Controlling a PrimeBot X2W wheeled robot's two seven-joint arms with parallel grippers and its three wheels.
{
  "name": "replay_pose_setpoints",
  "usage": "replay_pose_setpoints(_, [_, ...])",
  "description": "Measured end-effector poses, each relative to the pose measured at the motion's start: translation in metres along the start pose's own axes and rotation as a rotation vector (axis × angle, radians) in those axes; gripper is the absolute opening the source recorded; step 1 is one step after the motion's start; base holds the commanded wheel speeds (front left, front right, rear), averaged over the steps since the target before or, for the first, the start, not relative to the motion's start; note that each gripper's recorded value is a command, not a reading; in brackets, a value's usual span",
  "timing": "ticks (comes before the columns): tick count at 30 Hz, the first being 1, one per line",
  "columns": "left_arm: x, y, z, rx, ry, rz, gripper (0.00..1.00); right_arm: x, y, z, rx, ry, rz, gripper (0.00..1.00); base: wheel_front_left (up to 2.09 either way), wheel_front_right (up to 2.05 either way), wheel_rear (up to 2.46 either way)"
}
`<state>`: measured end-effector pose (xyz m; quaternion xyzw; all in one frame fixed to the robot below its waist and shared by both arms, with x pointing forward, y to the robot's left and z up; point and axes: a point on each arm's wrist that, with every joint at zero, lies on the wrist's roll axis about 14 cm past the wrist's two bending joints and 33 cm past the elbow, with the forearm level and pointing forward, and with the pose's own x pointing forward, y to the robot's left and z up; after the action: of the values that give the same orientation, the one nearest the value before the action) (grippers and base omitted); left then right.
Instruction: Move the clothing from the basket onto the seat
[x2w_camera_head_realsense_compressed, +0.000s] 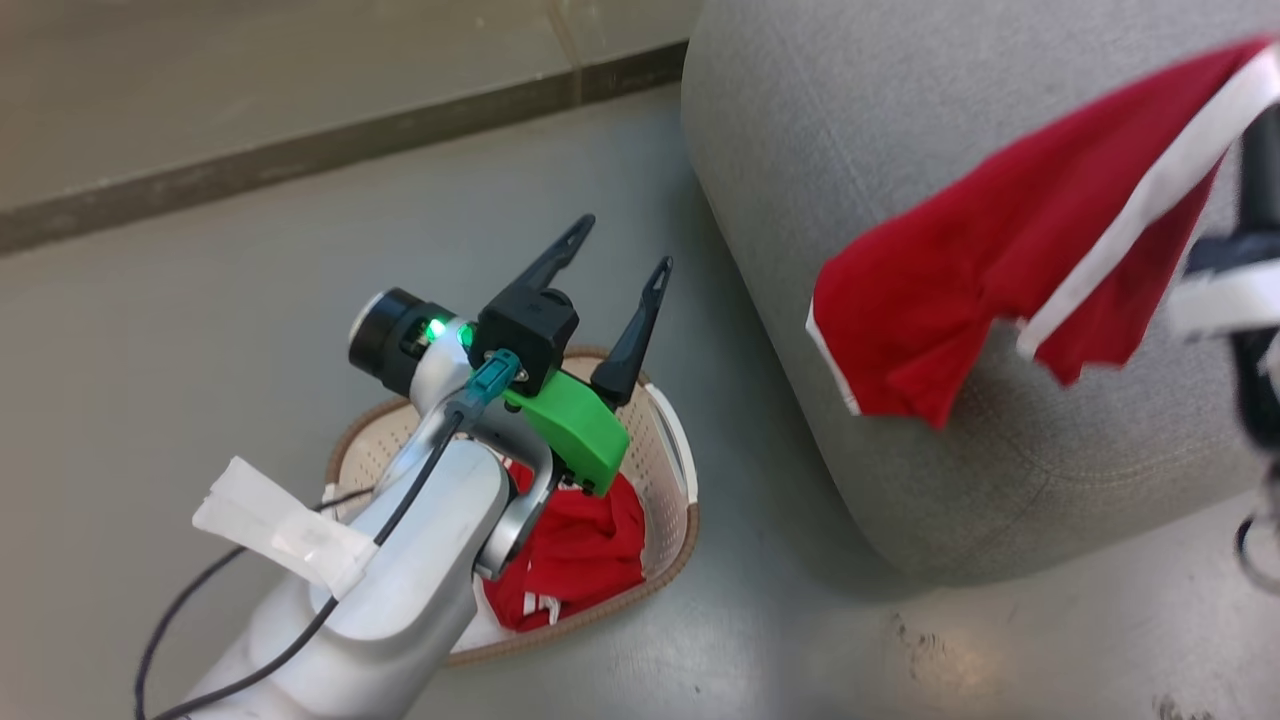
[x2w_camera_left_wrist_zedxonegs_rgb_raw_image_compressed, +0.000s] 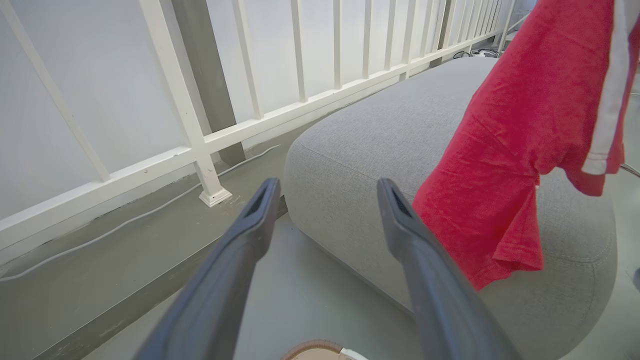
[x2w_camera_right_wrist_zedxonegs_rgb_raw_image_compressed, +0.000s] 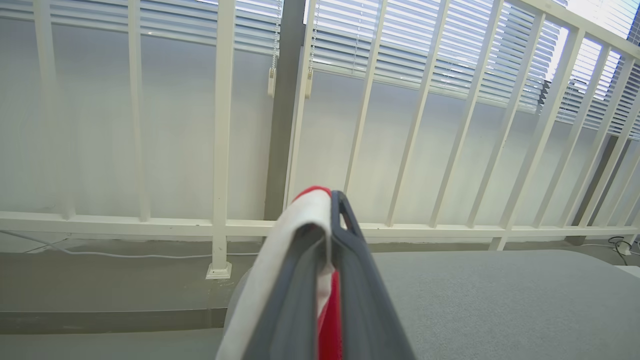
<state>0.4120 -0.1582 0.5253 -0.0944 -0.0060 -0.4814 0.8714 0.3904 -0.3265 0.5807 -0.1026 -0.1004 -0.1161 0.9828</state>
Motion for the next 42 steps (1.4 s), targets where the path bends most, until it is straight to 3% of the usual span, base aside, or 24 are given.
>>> replay_pose_setpoints(9, [0.008, 0.02, -0.015, -0.003, 0.015, -0.002, 1.0, 0.065, -0.03, 0.02, -0.097, -0.057, -0.018, 0.0, 0.0, 0.0, 0.0])
replay_pose_setpoints(14, [0.012, 0.031, -0.02, -0.014, 0.003, -0.005, 1.0, 0.112, -0.055, 0.051, -0.094, -0.145, -0.089, 0.0, 0.0, 0.0, 0.0])
replay_pose_setpoints(18, [0.013, 0.036, -0.023, -0.024, -0.004, -0.006, 1.0, 0.133, -0.066, 0.052, -0.124, -0.146, -0.112, 0.0, 0.0, 0.0, 0.0])
replay_pose_setpoints(33, [0.009, 0.068, -0.043, -0.006, 0.017, 0.022, 1.0, 0.149, -0.068, -0.066, -0.123, 0.139, -0.172, 0.0, 0.0, 0.0, 0.0])
replay_pose_setpoints(38, [0.009, 0.068, -0.053, -0.018, 0.035, 0.009, 1.0, 0.129, -0.08, -0.114, -0.124, 0.273, -0.236, 0.0, 0.0, 0.0, 0.0])
replay_pose_setpoints(42, [0.009, 0.071, -0.063, -0.021, 0.061, 0.004, 1.0, 0.103, -0.07, -0.157, -0.097, 0.4, -0.242, 0.0, 0.0, 0.0, 0.0])
